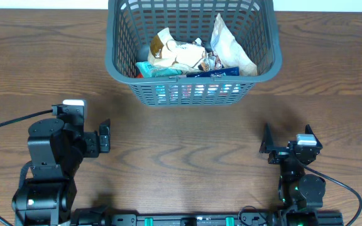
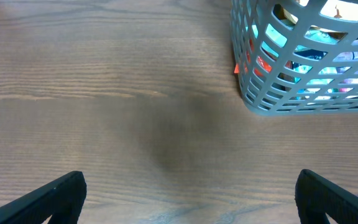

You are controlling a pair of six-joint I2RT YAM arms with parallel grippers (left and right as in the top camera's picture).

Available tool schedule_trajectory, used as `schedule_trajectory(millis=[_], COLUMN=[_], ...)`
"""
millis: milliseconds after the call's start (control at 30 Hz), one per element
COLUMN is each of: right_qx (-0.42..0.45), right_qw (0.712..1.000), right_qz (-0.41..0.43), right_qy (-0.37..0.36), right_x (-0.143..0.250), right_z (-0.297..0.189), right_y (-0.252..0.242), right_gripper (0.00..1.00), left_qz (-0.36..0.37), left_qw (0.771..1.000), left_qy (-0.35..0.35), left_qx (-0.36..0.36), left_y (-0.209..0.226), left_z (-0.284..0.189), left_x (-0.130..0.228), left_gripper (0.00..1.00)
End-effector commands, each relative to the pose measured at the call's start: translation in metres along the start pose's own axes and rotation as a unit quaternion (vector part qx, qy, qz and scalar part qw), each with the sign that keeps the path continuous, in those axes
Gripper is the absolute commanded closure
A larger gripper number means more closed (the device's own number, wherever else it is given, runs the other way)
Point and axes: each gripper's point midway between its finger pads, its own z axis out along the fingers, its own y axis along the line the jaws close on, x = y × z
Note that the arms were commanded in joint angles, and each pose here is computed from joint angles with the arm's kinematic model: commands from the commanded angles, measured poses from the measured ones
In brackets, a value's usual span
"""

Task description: Pack container

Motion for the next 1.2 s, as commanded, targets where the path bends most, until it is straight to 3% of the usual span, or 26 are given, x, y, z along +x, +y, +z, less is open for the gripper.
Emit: schedule_trajectory(millis=[0,933,1167], right_qx=[0.002,0.002,0.002], right_qw=[1.000,1.000,1.000], right_qz=[0.007,0.007,0.007], right_qy=[0.000,0.000,0.000], right_x=[0.001,0.001,0.001], right_z=[0.000,0.000,0.000], right_y=[0.000,0.000,0.000], right_gripper=[0.01,0.02,0.01], left_qz=[0.006,0.013,-0.008], left_qw=[1.000,1.000,0.994], left_qy=[0.002,0.007,-0.106], left_qx=[0.006,0.001,0.015], left_y=[-0.002,-0.001,-0.008], left_z=[0.001,-0.008,-0.019], left_x=[0.001,0.011,0.021], left_gripper=[0.01,0.02,0.01])
